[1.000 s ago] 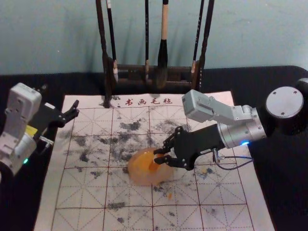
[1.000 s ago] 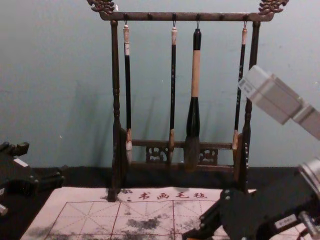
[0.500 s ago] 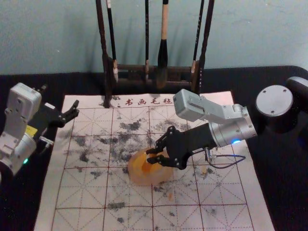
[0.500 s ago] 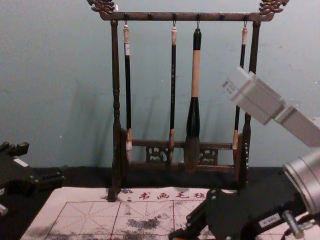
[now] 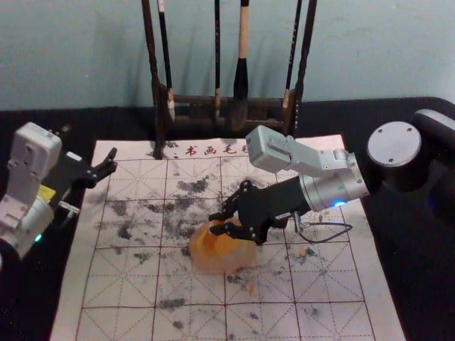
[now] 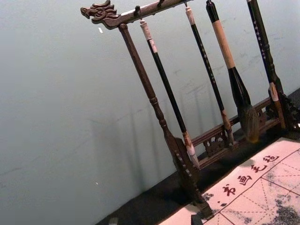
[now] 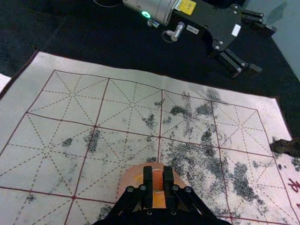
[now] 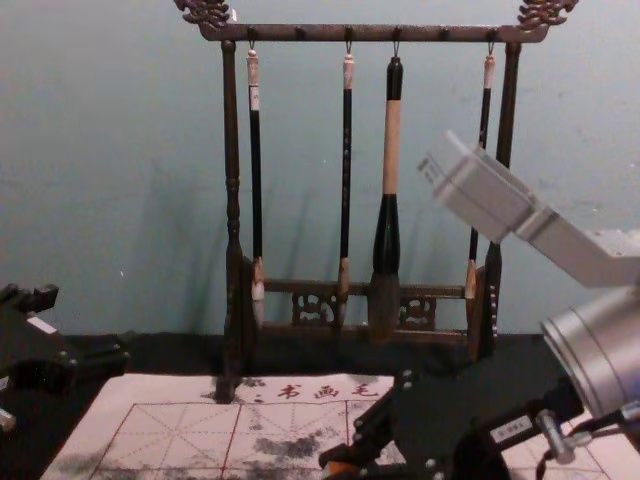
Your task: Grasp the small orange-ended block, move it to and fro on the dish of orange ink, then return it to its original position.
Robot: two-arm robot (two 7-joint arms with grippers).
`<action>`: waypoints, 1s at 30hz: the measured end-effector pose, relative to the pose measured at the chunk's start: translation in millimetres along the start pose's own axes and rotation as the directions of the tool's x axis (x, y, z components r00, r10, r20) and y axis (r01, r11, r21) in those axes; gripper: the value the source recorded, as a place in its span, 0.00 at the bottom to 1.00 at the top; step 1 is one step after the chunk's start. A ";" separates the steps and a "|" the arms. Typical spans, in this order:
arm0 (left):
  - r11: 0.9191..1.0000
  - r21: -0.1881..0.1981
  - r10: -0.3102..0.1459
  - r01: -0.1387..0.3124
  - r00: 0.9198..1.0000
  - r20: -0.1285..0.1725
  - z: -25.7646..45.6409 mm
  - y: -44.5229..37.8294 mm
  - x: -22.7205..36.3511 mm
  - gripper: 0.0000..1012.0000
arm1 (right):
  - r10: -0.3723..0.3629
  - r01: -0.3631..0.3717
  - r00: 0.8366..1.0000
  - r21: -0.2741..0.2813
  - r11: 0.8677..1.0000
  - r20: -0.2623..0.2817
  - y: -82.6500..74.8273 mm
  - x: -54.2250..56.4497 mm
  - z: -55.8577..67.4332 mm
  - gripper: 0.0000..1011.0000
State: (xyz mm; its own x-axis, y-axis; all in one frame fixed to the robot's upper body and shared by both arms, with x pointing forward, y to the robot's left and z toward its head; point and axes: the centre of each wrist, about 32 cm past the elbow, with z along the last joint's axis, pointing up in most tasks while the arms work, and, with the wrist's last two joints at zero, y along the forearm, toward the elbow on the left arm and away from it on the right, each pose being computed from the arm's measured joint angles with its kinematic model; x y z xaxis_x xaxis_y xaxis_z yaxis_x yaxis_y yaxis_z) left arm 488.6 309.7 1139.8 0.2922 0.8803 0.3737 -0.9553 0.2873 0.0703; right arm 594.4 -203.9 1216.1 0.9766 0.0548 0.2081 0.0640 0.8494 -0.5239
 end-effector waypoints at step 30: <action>1.000 0.000 0.000 0.000 1.000 0.000 0.0 0.0 0.0 0.99 | -0.054 0.053 0.999 -0.028 0.998 -0.006 -12.8 3.0 -6.4 0.13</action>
State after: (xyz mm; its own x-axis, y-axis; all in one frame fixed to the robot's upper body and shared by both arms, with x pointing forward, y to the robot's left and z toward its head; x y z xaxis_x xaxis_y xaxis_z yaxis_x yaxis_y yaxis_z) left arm 488.6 309.7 1139.8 0.2922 0.8803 0.3737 -0.9553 0.2873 0.0703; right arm 597.8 -218.1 1218.2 0.9730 0.0059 0.2305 0.1217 0.8360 -0.5351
